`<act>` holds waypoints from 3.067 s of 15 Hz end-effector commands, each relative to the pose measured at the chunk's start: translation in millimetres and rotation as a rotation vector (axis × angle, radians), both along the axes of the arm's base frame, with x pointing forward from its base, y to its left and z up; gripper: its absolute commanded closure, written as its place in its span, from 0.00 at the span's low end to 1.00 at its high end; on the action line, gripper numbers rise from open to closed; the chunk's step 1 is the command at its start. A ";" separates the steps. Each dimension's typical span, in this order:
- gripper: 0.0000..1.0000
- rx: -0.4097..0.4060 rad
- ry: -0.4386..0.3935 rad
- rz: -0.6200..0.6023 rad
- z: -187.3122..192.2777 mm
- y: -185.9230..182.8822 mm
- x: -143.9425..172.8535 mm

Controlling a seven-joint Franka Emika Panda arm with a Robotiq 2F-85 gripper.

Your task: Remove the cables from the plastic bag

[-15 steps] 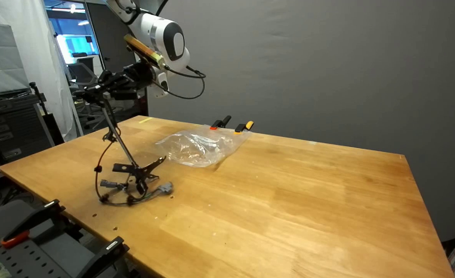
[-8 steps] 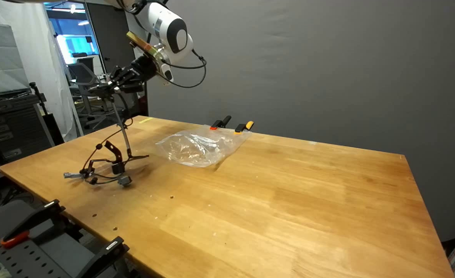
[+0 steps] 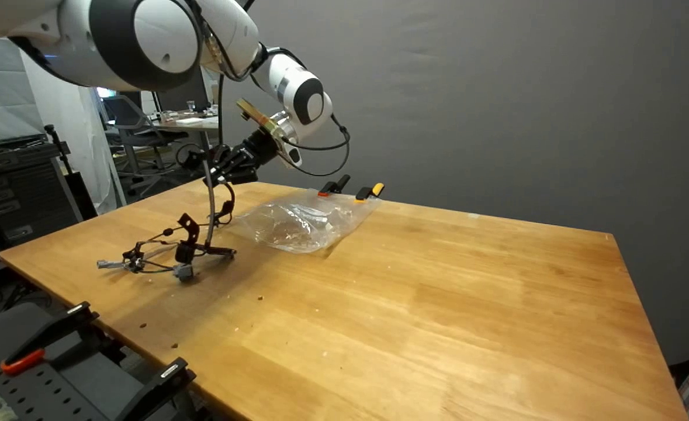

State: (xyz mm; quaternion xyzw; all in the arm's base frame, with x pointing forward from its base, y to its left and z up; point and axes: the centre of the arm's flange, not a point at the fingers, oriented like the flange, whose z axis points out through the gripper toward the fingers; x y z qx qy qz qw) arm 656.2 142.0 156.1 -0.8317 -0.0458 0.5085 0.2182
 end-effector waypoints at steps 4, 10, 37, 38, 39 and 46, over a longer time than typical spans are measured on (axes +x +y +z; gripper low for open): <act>0.83 -0.008 -0.082 -0.064 -0.9 -55.1 76.1; 0.31 -0.115 -0.327 0.076 82.5 -47.7 86.0; 0.00 -0.706 -1.349 0.246 414.8 -24.4 83.8; 0.00 -0.719 -1.352 0.244 417.0 -28.8 84.1; 0.00 -0.726 -1.352 0.243 417.5 -30.7 84.3; 0.00 -0.730 -1.354 0.241 417.7 -29.7 84.3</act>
